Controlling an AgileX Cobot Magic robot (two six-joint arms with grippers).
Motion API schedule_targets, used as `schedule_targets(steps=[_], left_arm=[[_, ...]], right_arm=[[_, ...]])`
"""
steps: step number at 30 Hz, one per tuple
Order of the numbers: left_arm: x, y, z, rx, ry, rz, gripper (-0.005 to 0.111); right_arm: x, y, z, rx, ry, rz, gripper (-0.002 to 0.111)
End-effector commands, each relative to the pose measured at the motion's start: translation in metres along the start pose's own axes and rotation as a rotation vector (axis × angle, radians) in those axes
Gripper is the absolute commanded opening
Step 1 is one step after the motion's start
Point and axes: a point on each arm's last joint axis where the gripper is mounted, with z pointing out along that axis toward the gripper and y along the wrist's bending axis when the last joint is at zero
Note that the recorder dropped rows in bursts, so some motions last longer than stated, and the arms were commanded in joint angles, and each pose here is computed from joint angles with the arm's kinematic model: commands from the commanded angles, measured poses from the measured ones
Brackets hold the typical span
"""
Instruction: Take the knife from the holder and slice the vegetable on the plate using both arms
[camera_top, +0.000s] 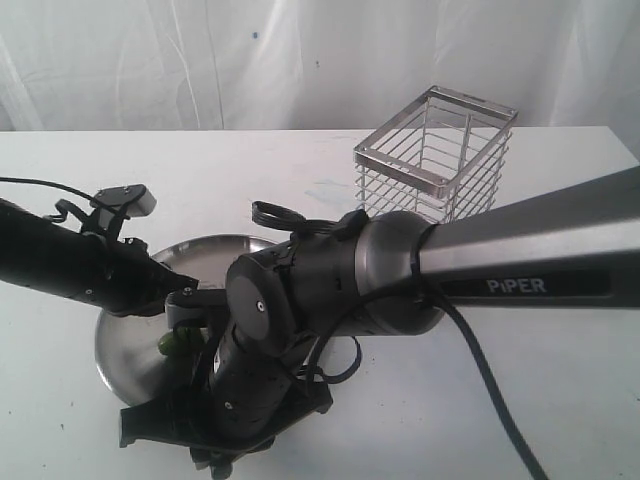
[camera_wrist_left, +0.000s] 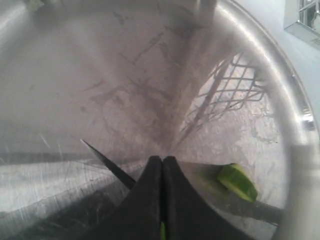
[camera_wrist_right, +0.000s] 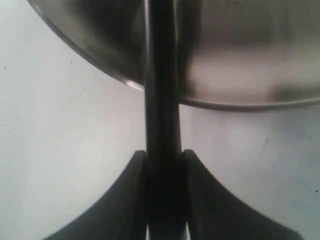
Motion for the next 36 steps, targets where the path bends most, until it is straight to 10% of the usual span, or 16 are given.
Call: schedule_targets(steps=[1, 36], left_arm=[[0.013, 0.005, 0.011, -0.011, 0.050, -0.023, 0.000], [0.048, 0.023, 0.029, -0.109, 0.146, -0.147, 0.000]], right_arm=[[-0.001, 0.001, 0.000, 0.003, -0.007, 0.006, 0.000], [0.026, -0.003, 0.004, 0.093, 0.176, 0.060, 0.000]])
